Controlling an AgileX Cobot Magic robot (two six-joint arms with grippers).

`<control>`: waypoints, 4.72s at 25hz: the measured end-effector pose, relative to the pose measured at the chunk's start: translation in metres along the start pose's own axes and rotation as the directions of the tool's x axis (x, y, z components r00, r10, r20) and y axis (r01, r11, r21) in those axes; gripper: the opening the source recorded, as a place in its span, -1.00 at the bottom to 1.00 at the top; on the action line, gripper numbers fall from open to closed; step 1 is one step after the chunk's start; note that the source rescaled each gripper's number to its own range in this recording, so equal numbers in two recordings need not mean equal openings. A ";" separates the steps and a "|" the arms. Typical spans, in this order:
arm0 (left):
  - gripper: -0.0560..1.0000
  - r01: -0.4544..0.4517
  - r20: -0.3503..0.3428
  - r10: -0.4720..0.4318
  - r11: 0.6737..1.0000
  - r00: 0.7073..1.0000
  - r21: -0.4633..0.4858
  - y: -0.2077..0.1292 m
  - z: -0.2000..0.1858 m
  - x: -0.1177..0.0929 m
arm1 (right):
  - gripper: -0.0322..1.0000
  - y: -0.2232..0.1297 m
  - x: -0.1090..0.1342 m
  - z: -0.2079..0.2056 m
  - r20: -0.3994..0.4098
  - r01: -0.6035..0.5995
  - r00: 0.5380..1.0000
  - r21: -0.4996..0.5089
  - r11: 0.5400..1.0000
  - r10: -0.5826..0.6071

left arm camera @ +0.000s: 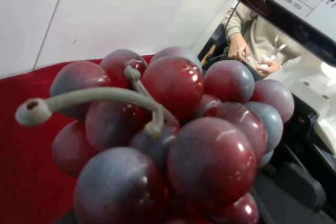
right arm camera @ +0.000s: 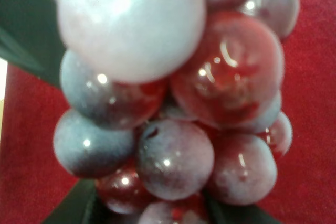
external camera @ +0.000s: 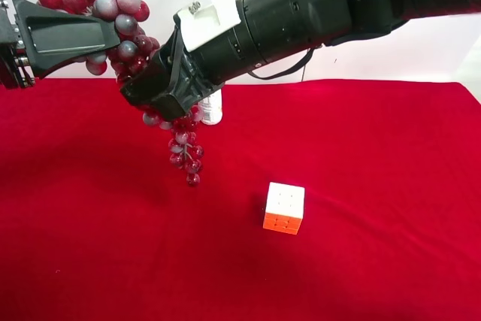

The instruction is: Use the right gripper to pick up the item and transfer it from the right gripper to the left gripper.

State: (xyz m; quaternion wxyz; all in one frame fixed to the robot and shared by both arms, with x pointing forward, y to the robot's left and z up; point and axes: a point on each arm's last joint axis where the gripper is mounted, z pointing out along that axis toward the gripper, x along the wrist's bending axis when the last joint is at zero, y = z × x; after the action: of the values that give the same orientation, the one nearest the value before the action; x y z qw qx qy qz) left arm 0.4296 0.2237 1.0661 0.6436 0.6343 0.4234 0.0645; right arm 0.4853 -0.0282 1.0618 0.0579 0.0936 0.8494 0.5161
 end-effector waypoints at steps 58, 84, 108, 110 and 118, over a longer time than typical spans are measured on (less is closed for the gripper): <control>-0.88 -0.063 -0.197 0.064 0.998 0.978 0.013 0.009 -0.001 0.016 | 0.85 0.021 0.045 -0.141 0.349 -0.227 0.930 0.298 0.927 0.116; -0.88 0.037 -0.352 0.098 0.933 0.931 0.358 0.001 0.040 0.082 | 0.85 -0.064 0.149 -0.293 0.615 -0.391 0.752 0.125 0.912 0.239; -0.88 0.052 -0.421 0.135 0.913 0.897 0.404 -0.003 0.036 0.091 | 0.85 -0.164 0.184 -0.292 0.595 -0.481 0.653 -0.153 0.864 0.469; -0.89 0.064 -0.425 0.130 0.908 0.896 0.414 -0.006 0.038 0.095 | 0.85 -0.164 0.183 -0.292 0.597 -0.479 0.652 -0.153 0.864 0.467; -0.89 0.148 -0.446 0.087 0.873 0.891 0.465 -0.028 0.051 0.116 | 0.85 -0.163 0.177 -0.290 0.624 -0.426 0.644 -0.186 0.885 0.441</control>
State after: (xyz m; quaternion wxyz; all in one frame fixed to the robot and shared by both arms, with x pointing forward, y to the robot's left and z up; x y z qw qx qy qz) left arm 0.5223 0.2520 0.9799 0.3470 0.7357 0.5743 0.0916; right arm 0.2400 -0.3136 1.0505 0.2250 0.4667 0.7220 0.4586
